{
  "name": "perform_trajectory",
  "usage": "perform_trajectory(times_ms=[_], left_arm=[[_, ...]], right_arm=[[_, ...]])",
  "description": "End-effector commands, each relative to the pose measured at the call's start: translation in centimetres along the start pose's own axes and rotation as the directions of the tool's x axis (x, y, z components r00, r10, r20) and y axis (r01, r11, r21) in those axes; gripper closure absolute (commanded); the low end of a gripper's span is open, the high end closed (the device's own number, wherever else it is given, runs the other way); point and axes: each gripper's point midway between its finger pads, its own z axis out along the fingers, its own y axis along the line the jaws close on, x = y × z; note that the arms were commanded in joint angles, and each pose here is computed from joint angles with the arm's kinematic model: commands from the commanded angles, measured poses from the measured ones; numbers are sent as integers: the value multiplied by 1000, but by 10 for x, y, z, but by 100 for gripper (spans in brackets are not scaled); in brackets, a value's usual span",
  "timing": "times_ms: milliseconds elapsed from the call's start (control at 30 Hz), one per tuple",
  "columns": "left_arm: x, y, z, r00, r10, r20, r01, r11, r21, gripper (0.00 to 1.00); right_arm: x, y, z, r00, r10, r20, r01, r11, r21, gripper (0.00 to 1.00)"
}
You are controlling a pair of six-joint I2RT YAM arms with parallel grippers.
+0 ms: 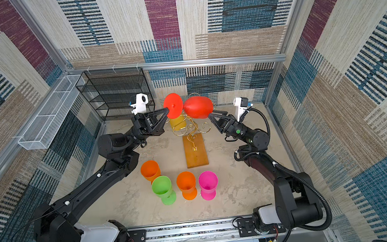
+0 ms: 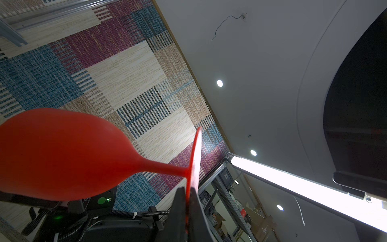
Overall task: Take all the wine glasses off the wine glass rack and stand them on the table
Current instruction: 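Reach the right gripper to the red glass bowl while left holds it up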
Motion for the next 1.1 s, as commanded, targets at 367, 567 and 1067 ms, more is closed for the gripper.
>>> perform_trajectory(times_ms=[367,567,1067], left_arm=[[-7,22,0,996,-84,33,82,996,43,100],[-10,26,2,995,-97,36,96,994,44,100],[-11,33,1,992,-119,46,117,992,50,94]], right_arm=[[-8,72,-9,972,-223,75,235,945,-227,44],[-5,78,-12,967,-243,76,254,941,-223,49],[-9,80,-12,961,-263,80,274,945,-177,77]])
